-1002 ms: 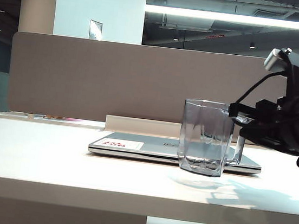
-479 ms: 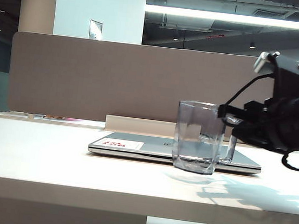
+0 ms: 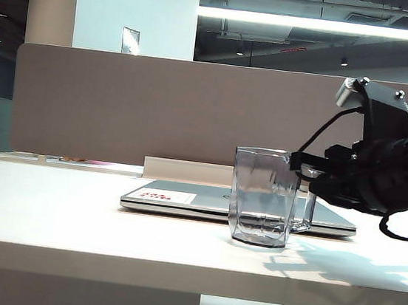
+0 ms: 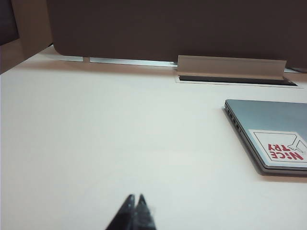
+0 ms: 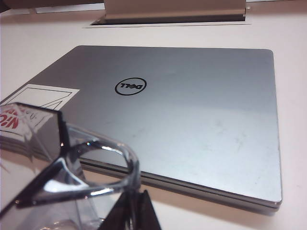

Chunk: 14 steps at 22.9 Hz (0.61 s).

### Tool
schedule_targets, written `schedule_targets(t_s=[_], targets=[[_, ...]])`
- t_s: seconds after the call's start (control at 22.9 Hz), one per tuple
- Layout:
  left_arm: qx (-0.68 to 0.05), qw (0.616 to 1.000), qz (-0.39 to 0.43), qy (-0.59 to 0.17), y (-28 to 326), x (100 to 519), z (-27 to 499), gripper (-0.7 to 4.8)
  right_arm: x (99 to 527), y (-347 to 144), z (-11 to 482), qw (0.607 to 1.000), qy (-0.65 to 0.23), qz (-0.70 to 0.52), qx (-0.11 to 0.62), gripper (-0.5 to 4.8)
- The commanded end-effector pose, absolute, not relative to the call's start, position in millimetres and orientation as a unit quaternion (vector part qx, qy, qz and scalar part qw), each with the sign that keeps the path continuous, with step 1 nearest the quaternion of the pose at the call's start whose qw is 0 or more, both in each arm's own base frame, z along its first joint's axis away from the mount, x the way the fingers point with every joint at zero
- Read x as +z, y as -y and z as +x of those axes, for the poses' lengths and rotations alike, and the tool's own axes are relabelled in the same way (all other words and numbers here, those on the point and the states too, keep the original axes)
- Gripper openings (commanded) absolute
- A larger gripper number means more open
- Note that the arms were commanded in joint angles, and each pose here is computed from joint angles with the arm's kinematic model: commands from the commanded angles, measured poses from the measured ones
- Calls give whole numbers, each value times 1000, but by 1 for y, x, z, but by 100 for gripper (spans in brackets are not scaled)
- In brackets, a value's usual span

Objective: Pick up the water cup and place it on the side of the laptop close to you.

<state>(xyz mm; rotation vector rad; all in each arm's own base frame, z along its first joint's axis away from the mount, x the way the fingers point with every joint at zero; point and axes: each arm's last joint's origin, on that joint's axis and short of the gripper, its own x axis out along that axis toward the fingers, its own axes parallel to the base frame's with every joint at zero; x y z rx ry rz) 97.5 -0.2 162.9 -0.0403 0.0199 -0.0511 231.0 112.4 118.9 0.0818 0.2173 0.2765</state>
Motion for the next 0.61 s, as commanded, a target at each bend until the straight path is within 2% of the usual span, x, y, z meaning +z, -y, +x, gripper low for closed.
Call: schedule_targets(t_s=[0.04,0.61], targets=[[-28,999,-21,-5,0,165,97,-3,122,-113,232,985,-96,38,139,-1],[-28,999,-21,-5,0,165,97,-3,122,-114,232,983,-96,35,152,14]])
